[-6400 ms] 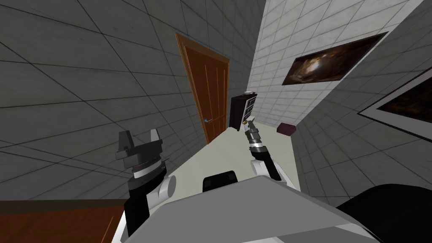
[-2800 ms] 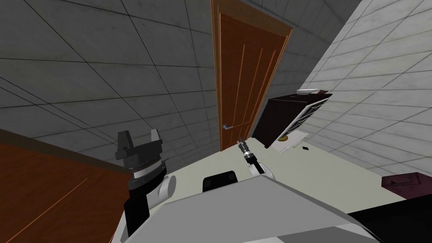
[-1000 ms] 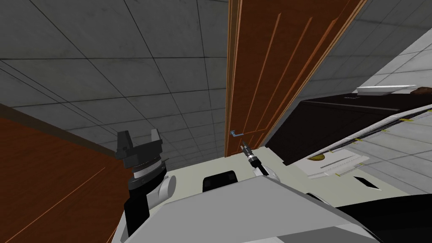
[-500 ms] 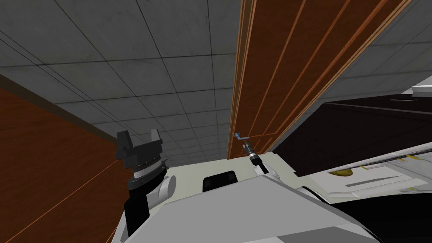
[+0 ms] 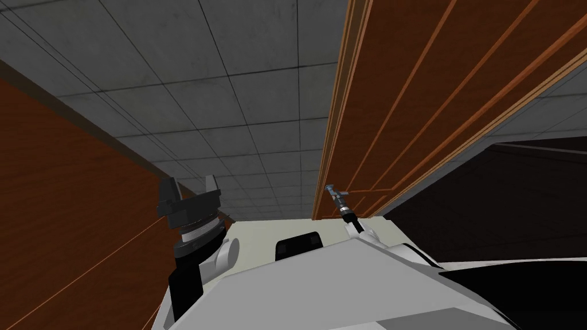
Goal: Pull the door open
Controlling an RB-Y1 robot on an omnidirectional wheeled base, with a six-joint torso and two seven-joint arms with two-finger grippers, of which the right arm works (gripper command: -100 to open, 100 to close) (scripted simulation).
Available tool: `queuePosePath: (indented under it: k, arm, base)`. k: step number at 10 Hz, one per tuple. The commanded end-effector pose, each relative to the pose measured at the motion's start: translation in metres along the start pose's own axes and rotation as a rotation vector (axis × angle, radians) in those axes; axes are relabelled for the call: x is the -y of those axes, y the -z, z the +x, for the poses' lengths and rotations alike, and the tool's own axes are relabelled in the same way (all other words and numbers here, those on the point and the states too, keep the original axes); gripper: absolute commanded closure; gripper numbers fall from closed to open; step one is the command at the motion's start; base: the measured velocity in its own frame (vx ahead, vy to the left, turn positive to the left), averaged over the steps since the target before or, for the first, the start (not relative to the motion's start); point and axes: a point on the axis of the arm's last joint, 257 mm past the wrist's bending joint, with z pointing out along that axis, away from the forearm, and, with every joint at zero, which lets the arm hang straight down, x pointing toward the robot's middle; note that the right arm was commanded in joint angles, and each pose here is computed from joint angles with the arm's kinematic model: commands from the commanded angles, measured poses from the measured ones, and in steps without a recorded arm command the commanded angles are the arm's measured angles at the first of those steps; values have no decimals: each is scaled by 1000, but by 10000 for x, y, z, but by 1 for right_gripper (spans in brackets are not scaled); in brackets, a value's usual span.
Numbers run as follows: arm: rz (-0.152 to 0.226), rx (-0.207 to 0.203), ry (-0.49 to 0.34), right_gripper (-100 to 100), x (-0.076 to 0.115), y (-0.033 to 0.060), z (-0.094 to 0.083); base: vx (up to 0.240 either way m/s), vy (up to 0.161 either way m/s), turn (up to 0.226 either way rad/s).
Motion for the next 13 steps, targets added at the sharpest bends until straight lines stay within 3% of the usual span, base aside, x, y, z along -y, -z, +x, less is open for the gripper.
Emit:
queuePosePath:
  k: [1,6,13]
  arm:
    - [2,-2,0,100,6,5,8]
    - [2,-2,0,100,6,5,8]
    - [2,-92,0,100,-9,220,-34]
  base:
    - [-5,3,-61]
    - [-6,3,-2]
    - [-180,-55,118]
